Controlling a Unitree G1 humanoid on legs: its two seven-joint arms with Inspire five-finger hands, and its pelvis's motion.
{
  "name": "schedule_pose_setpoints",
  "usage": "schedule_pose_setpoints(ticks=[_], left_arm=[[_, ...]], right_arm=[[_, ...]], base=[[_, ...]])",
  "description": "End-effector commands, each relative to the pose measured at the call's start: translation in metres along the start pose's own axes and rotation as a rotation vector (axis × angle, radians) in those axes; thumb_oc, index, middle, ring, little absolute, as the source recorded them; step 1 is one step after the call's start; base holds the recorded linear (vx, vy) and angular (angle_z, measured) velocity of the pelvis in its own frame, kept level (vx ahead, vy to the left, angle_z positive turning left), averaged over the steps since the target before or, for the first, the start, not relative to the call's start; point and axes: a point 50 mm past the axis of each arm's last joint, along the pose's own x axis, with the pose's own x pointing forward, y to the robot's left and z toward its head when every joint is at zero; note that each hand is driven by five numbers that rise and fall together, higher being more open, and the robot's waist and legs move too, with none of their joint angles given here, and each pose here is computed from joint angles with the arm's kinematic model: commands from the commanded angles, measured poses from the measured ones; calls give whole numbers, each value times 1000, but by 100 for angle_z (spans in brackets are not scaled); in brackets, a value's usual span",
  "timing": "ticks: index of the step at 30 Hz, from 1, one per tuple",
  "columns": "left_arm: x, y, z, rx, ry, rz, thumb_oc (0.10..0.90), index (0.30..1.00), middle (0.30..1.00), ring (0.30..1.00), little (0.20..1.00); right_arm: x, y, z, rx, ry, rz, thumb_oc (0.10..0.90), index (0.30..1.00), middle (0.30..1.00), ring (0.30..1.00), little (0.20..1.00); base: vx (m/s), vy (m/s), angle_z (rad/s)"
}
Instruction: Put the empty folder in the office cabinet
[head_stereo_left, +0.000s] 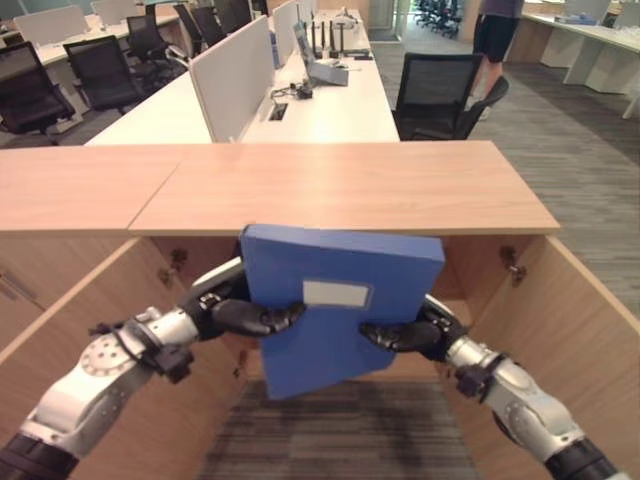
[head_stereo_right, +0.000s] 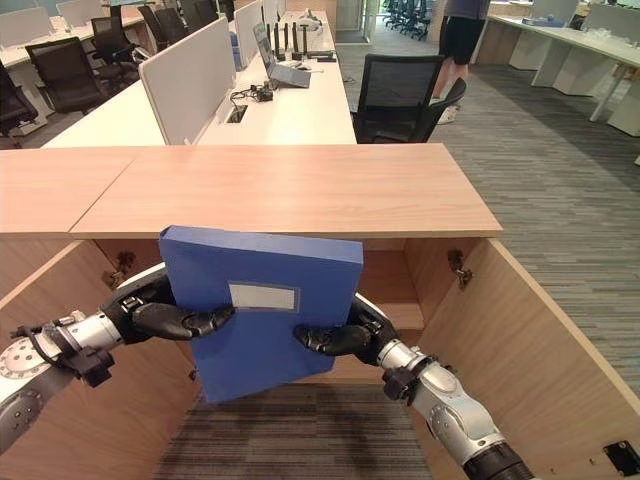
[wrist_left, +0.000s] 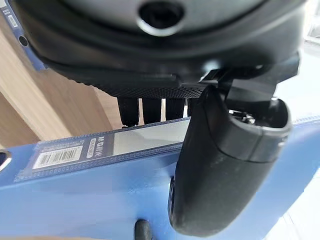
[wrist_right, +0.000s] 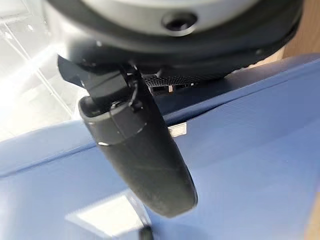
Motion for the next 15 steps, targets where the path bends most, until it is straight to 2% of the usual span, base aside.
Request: schedule_pose_setpoints(ticks=[1, 5, 6, 7, 8, 12, 15], left_arm=[[29, -28, 55, 34, -321, -212, 400, 300, 300, 300, 300], [26, -26, 52, 18, -329, -179, 400, 300, 300, 300, 300], [24, -24, 50, 10, -341, -154, 424, 335, 335, 335, 335], [24, -24, 50, 9, -341, -153, 535, 502, 502, 502, 502], [23, -22, 48, 1, -348, -131, 800, 900, 900, 900, 900], [18, -9, 37, 25, -351, 21, 800, 900, 900, 900, 900], [11, 5, 19, 24, -339, 200, 800, 900, 900, 900, 900]], right_arm=[[42, 62, 74, 21, -370, 369, 400, 300, 300, 300, 300], [39, 61, 69, 40, -357, 364, 400, 300, 300, 300, 300], [36, 59, 65, 35, -339, 354, 400, 300, 300, 300, 300], [36, 59, 65, 35, -338, 355, 400, 300, 300, 300, 300], [34, 56, 62, 28, -322, 345, 400, 300, 300, 300, 300], [24, 38, 49, 15, -267, 239, 400, 300, 300, 300, 300], [12, 18, 34, 3, -211, 117, 400, 300, 300, 300, 300]], base=[[0, 0, 0], [0, 0, 0], [0, 0, 0], [0, 0, 0], [0, 0, 0], [0, 0, 0], [0, 0, 0]])
